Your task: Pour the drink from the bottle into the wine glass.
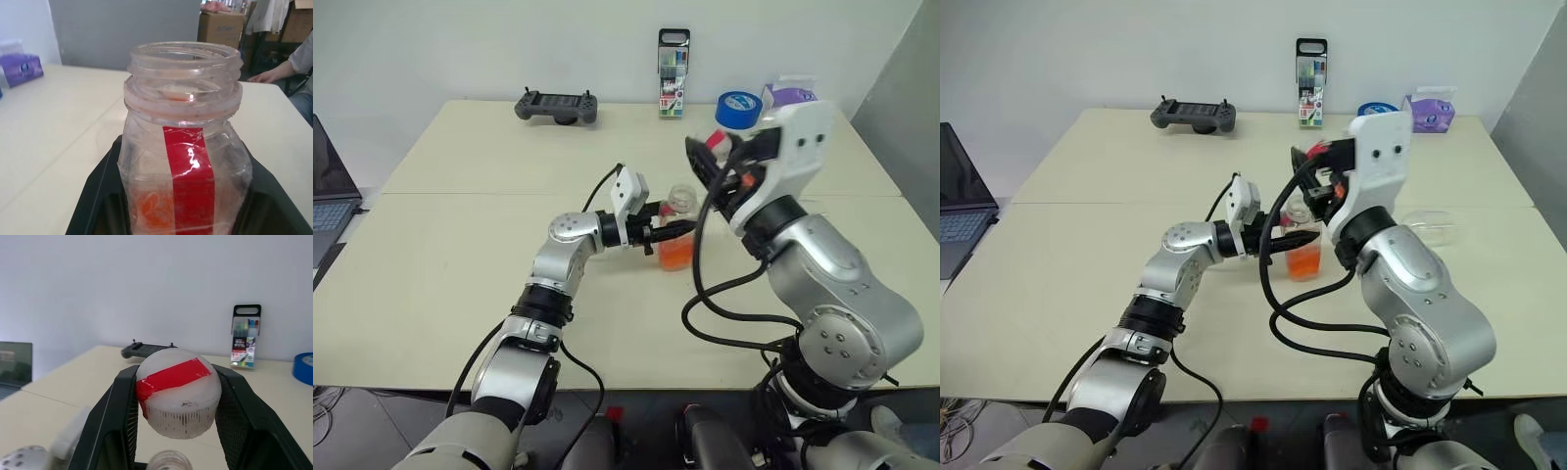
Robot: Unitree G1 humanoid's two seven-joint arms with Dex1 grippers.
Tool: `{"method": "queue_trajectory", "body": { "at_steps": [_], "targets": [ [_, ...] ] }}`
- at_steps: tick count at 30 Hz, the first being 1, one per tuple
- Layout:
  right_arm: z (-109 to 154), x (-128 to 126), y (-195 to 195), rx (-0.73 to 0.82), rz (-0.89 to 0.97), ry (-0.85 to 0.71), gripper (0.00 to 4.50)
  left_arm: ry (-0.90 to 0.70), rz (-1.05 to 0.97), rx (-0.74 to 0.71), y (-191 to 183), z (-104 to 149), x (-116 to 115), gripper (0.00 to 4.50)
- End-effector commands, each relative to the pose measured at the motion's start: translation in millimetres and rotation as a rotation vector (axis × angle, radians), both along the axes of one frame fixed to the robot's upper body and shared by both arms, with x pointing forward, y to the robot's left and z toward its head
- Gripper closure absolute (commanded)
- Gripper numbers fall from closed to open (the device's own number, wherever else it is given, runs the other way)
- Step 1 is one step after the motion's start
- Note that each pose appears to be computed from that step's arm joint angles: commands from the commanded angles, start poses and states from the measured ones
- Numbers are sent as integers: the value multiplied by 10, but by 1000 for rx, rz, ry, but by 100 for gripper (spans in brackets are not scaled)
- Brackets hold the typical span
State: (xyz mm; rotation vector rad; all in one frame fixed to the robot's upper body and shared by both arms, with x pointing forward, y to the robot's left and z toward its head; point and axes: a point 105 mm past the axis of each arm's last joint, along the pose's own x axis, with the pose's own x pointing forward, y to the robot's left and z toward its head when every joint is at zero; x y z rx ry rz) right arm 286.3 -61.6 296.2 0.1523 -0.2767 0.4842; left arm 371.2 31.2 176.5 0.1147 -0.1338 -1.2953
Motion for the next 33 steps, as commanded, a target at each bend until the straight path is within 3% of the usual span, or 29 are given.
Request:
{"method": "queue_trajectory", "body": {
  "at_steps": [1,3,9,13,21,27,33],
  "targets": [
    [51,-14,-110,9,-52,-21,265,-75,-14,-28,-21,172,-7,268],
    [-84,99,-364,4,-201,37,265,-79,-10,-33,-13,180,-3,268],
    [-948,141,-1389,-11,-675,257,265,-110,7,-56,8,287,26,268],
    [-1487,141,-1775,-73,-775,353,265,-130,1,-74,-19,400,19,268],
    [-1869,363,-1898,-117,-753,457,4,-152,11,-70,20,496,52,268],
    [-1749,368,-1853,-163,-728,445,0,-159,80,-49,181,510,173,268],
    [-1136,286,-1541,-367,-641,213,0,-181,204,-35,476,581,344,268]
  ]
}}
